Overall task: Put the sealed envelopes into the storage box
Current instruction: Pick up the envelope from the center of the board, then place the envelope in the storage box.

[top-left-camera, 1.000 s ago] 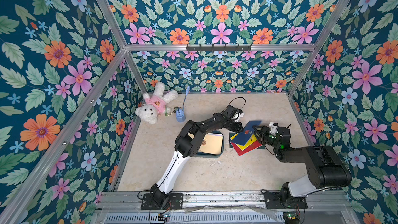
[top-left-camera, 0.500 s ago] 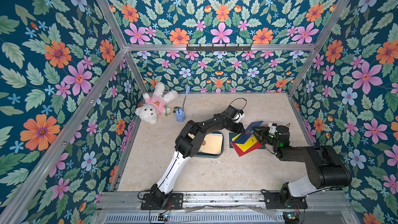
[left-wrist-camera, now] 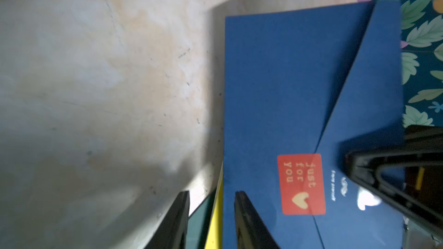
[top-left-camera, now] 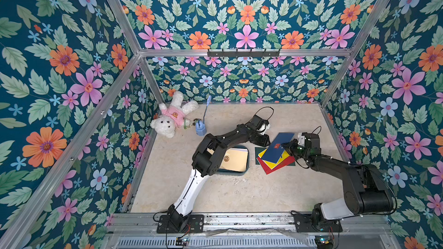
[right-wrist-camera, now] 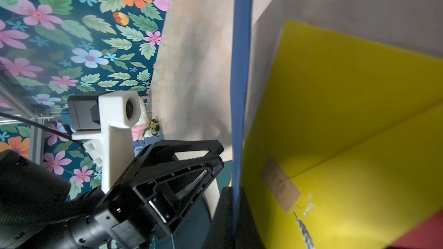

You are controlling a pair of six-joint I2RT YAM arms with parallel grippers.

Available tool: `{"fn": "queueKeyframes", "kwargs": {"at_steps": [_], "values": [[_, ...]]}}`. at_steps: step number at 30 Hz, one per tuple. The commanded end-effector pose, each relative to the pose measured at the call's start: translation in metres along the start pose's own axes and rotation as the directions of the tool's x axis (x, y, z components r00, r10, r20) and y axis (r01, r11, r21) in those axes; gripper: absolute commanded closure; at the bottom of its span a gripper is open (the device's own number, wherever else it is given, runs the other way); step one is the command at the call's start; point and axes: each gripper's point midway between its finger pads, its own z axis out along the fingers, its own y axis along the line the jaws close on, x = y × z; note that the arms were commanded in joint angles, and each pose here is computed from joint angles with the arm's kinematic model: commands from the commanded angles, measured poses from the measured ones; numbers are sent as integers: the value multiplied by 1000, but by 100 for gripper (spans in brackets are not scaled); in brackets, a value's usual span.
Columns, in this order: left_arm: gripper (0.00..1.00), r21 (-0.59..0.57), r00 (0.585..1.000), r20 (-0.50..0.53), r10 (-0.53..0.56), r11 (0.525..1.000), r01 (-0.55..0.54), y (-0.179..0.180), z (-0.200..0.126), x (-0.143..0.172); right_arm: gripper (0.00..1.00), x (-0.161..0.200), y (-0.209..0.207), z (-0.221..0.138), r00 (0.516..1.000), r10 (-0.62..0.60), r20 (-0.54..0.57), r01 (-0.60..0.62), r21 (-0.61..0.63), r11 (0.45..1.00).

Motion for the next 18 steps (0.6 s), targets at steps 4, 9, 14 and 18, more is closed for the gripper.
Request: {"fn": "queueKeyframes", "kwargs": {"at_steps": [4, 9, 14, 18], "values": [[55, -101, 974, 224, 35, 995, -12, -8, -75, -50, 100, -19, 43, -20, 952, -307, -6, 307, 30, 951], [54, -208, 925, 374, 60, 978, 20, 1, -156, -49, 100, -26, 97, -43, 793, -608, 32, 604, 83, 793], [54, -341, 883, 468, 44, 930, 135, 43, -232, -12, 100, 19, 166, -44, 470, -882, 45, 882, -56, 468], [52, -400, 847, 531, 24, 889, 225, 71, -287, 25, 100, 63, 197, -34, 212, -977, 24, 960, -193, 204]]}}
